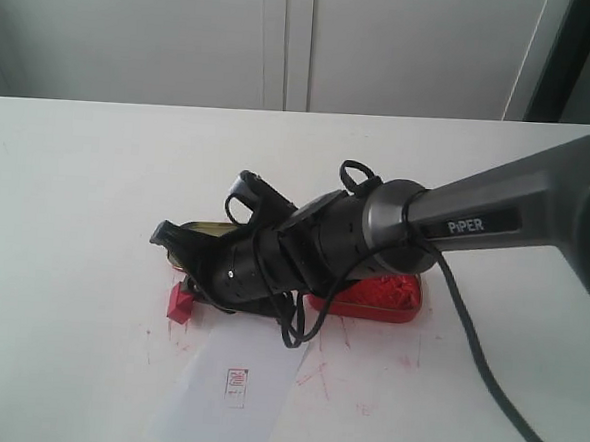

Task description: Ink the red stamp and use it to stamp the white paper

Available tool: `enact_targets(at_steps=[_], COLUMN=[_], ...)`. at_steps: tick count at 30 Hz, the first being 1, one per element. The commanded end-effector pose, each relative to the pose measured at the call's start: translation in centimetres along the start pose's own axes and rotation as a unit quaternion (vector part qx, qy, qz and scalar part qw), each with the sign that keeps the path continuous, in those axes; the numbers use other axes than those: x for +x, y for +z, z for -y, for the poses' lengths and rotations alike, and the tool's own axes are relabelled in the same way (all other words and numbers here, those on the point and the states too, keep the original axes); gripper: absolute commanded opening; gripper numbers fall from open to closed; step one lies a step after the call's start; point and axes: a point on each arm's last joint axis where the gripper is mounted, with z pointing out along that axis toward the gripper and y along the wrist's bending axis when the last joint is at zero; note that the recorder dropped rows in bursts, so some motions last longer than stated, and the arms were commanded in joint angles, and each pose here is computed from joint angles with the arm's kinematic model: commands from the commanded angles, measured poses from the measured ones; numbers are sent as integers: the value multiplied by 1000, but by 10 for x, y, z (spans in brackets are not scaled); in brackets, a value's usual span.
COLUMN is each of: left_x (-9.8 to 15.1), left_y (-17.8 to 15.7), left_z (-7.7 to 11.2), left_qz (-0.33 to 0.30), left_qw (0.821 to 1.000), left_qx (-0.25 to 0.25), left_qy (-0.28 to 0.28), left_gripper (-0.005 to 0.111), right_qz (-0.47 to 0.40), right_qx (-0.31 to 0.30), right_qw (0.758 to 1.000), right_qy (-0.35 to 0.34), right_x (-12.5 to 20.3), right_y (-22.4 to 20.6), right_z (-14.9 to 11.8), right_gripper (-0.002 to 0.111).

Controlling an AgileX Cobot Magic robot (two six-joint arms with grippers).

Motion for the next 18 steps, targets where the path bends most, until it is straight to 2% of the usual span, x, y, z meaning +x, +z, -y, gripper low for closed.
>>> enact_targets(at_steps=[1,6,15,18], left_x=[1,1,1,1], left_y=[0,0,0,0], left_z=[0,0,0,0], left_qz=[0,0,0,0], left_qw=[1000,1000,1000,1000], left_qx=[-1,-1,-1,-1], left_qy=[-1,-1,-1,-1], left_gripper=[0,0,0,0], right_qz=[3,2,3,7], right_qx=[7,9,10,10], right_qw=[1000,1000,1000,1000], right_qy=[24,24,27,26], right_x=[2,2,2,1], right_y=[1,3,3,1], right_z=[3,4,5,4], right_gripper=[0,1,31,36])
